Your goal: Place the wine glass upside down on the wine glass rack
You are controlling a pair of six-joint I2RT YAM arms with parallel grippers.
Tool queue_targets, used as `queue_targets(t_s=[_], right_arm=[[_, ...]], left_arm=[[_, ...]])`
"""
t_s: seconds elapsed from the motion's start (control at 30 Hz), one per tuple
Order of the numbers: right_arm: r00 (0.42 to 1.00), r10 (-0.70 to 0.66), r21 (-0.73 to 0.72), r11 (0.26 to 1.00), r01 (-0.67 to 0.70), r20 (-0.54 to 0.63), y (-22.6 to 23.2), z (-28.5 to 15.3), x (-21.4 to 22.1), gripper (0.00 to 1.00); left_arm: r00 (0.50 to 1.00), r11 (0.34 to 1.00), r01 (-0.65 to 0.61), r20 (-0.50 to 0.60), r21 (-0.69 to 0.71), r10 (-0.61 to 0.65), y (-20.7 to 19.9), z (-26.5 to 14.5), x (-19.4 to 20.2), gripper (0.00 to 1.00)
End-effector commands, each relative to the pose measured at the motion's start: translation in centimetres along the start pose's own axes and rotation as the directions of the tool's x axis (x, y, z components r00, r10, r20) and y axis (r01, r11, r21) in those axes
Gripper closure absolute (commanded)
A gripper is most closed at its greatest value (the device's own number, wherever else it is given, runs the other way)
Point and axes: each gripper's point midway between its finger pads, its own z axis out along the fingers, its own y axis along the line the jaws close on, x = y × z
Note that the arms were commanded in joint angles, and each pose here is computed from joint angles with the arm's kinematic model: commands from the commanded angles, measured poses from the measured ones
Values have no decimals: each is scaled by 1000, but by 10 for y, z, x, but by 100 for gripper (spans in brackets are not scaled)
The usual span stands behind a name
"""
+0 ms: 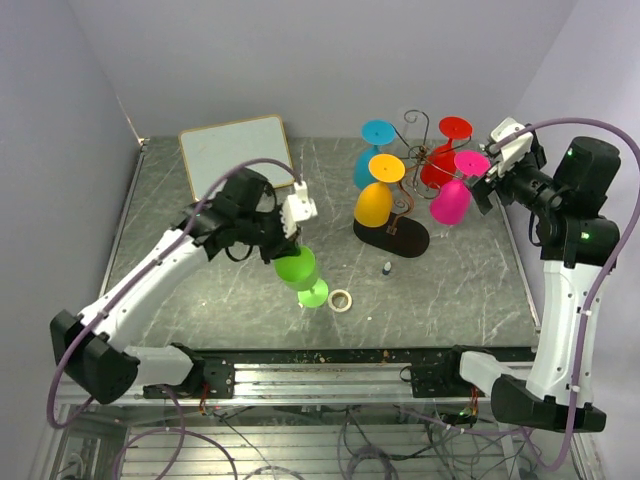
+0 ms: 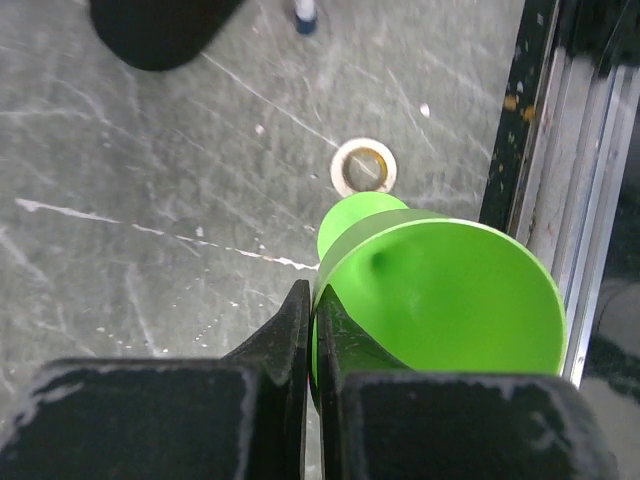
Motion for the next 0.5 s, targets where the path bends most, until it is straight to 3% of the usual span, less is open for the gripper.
queue_targets(t_s=[0.0,0.17,0.47], right_arm=[[995,100,-25,995,-100,17,9,-6,0,14],[982,185,-101,979,-179,44,24,-7,-7,11],[917,368,-266,910,-319,157,41,-4,-43,23]], left_arm=[[975,998,49,218,-35,-40,6,-46,-54,93],[926,987,126,367,-98,-81,15,-93,-88,93],[860,969,147,509,-199,-27,15,-167,-160,93]])
